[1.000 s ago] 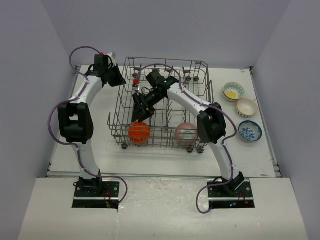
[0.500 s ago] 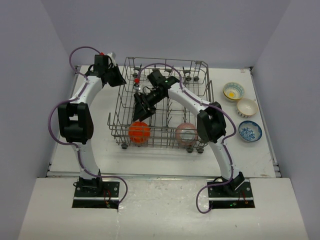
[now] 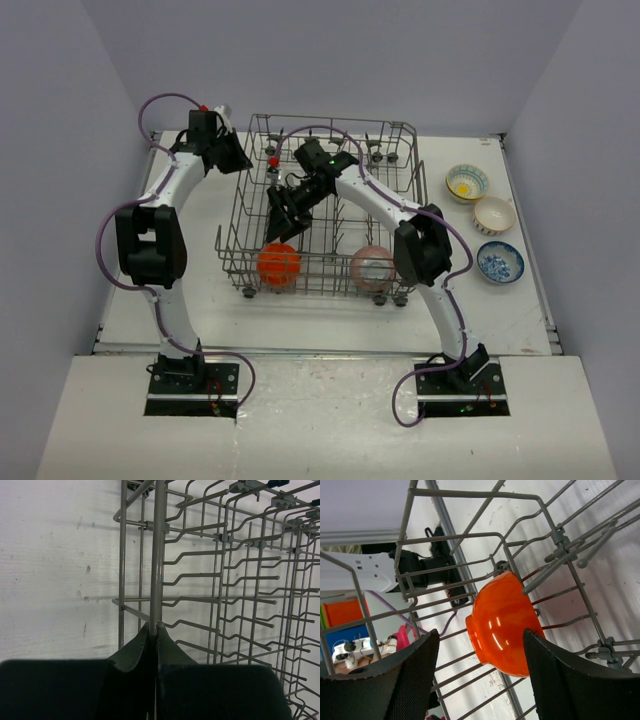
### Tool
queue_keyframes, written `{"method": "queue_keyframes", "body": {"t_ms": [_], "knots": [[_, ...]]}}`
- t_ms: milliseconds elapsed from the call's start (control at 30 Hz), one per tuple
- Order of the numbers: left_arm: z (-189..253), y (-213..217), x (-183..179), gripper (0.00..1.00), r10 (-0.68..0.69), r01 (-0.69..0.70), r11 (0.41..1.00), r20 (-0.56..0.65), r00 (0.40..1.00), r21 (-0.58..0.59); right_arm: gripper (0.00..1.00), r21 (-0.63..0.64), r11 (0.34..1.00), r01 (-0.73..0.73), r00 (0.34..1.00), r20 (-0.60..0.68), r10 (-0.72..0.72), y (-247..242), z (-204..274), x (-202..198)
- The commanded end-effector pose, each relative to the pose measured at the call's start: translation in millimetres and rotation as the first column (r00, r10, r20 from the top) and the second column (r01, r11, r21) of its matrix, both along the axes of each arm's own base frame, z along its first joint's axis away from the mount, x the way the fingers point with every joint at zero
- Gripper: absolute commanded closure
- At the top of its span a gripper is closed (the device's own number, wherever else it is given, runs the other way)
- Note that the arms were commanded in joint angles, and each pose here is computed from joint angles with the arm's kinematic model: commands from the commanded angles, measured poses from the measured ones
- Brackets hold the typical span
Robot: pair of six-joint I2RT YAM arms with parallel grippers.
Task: Unload the bowls from the dish rack
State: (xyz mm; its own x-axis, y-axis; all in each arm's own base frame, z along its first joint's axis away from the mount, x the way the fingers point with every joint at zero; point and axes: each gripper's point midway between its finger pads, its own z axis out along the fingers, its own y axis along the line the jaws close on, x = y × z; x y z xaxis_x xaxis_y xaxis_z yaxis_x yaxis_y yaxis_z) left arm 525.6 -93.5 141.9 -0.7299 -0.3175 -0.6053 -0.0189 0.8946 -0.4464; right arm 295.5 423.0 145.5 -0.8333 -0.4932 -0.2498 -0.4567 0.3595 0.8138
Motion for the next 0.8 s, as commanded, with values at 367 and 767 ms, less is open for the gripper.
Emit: {"method": "queue_keyframes", "body": {"t_ms": [367, 767], "knots": [[-70, 36, -37, 1.0, 0.114, -0.096, 0.992, -0.239, 0.964, 0.086, 0.3, -0.292, 0.956, 0.027, 0.995, 0.098, 0.002, -34, -74, 4], [-65, 38, -31, 1.0, 0.12, -0.102, 0.991, -0.222, 0.968, 0.09, 0.36, -0.127, 0.983, -0.136, 0.989, 0.044, 0.143, -17, -26, -55]]}}
